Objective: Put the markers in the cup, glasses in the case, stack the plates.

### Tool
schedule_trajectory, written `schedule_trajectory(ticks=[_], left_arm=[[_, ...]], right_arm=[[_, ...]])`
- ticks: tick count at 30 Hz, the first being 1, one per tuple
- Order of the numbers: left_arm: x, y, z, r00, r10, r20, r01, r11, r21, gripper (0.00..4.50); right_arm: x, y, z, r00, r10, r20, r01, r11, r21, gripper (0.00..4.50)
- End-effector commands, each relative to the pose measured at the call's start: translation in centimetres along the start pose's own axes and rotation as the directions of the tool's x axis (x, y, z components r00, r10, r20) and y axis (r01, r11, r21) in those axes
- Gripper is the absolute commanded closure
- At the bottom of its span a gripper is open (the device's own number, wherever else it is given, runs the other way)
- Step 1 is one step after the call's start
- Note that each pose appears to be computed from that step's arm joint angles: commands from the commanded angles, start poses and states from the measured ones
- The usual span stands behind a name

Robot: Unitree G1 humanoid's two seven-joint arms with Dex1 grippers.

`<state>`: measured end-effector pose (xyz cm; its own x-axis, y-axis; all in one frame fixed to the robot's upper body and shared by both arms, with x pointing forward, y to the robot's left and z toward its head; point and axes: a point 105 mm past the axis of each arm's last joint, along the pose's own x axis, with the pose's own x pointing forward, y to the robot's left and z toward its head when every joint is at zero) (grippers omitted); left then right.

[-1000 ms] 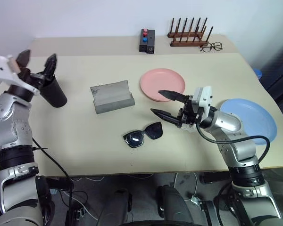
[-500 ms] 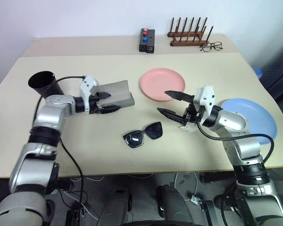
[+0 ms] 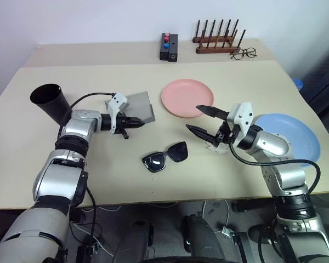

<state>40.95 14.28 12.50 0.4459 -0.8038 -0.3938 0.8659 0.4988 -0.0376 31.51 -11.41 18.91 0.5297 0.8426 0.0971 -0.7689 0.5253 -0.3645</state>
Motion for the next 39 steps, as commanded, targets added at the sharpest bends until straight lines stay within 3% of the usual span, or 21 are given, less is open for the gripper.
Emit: schedule_trajectory(ticks=[1,6,10,12,20,32,36,39], left_arm=[[-0.3,-0.2,1.6,0.999,-0.030,0.043,0.029,0.999,0.024,4.38],[-0.2,-1.6,4.2,0.981,-0.158,0.114,0.155,0.987,0.037,4.38],[-0.2,-4.4,3.5,0.922,-0.387,-0.009,0.386,0.918,0.086,4.38],[-0.4,-4.9,3.1,0.904,-0.423,-0.056,0.427,0.899,0.100,4.38],[-0.8,-4.7,0.6,0.875,-0.416,-0.246,0.434,0.901,0.020,4.38],[0.9,-4.6,1.4,0.905,-0.392,-0.163,0.403,0.914,0.039,4.38],[1.1,-4.3,2.4,0.923,-0.372,-0.094,0.378,0.924,0.054,2.87],[1.2,-4.1,1.9,0.926,-0.353,-0.133,0.366,0.926,0.092,1.41]], right_arm=[[0.3,0.2,1.2,0.999,0.003,0.043,-0.001,0.999,-0.043,1.33],[0.6,0.4,1.2,0.999,0.008,0.050,-0.006,0.999,-0.040,1.33],[0.8,0.3,1.2,0.999,0.016,0.050,-0.014,0.999,-0.049,1.33],[0.8,0.2,1.2,0.998,0.017,0.053,-0.014,0.999,-0.047,1.33],[0.5,0.3,1.3,0.999,0.008,0.052,-0.006,0.999,-0.042,1.33],[0.5,0.3,1.3,0.999,0.009,0.052,-0.006,0.999,-0.045,1.33],[0.6,0.2,1.3,0.999,0.006,0.053,-0.004,0.999,-0.046,1.33],[0.6,0.1,1.4,0.999,0.007,0.054,-0.005,0.999,-0.048,1.33]])
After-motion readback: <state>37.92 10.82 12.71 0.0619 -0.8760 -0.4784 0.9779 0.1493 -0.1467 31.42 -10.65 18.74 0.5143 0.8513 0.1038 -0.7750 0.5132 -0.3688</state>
